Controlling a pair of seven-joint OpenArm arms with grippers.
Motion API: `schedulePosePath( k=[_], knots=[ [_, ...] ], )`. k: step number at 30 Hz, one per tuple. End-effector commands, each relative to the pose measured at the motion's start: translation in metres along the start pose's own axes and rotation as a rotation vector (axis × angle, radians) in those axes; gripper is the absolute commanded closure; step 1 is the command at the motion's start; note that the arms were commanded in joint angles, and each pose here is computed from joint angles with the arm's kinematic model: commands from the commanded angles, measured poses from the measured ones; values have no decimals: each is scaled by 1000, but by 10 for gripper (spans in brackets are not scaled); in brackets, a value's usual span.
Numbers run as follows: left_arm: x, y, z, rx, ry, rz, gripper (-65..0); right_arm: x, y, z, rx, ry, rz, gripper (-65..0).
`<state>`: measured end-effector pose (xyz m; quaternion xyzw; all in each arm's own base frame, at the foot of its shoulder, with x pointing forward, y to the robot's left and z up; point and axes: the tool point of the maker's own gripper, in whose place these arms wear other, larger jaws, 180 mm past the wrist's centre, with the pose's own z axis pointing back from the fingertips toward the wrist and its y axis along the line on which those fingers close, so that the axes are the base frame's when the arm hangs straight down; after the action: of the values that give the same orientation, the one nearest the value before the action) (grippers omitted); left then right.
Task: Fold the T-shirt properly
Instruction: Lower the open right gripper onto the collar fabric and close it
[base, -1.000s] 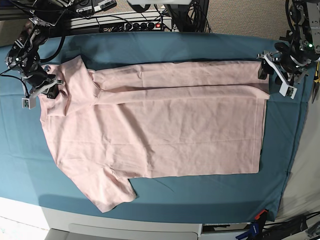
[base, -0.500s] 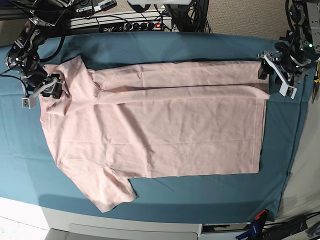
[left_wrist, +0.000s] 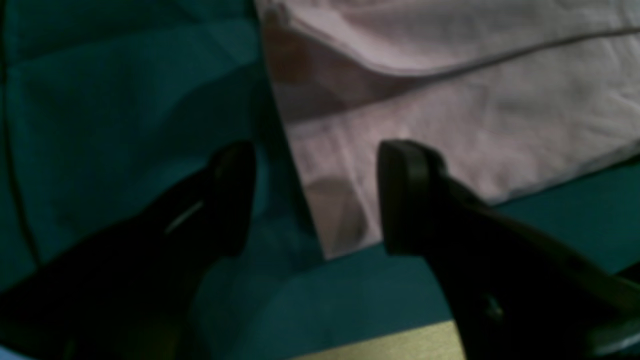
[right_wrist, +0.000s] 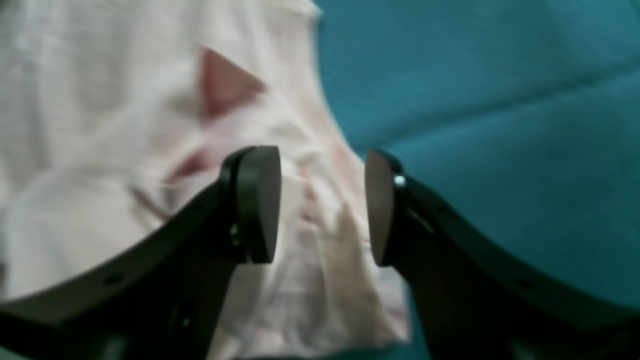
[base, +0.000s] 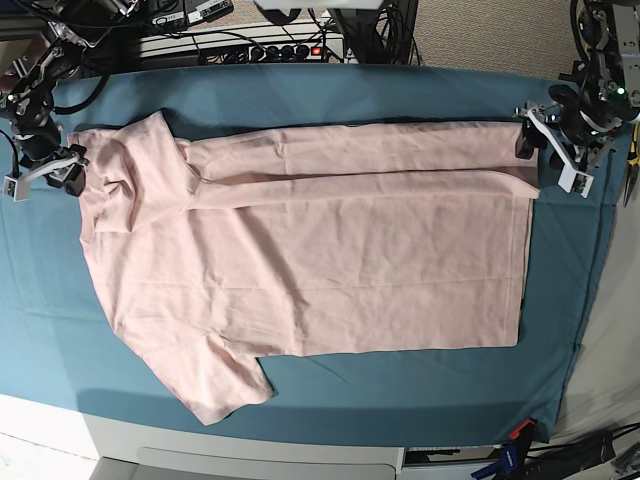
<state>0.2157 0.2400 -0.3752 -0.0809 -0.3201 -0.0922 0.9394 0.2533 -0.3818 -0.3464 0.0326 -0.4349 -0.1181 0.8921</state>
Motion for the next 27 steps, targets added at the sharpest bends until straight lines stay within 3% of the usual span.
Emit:
schedulePosePath(
  k=[1,12,27],
  knots=[
    [11,3,4,6,-33,-15,-384,20,0,4,5,-51,25,-279],
    [11,3,4,6,-34,-15,-384,-13,3,-14,47,34,-41,-279],
    [11,3,4,6,-34,-15,-384,-10,13,-13,104,20,-58,-278]
  ],
)
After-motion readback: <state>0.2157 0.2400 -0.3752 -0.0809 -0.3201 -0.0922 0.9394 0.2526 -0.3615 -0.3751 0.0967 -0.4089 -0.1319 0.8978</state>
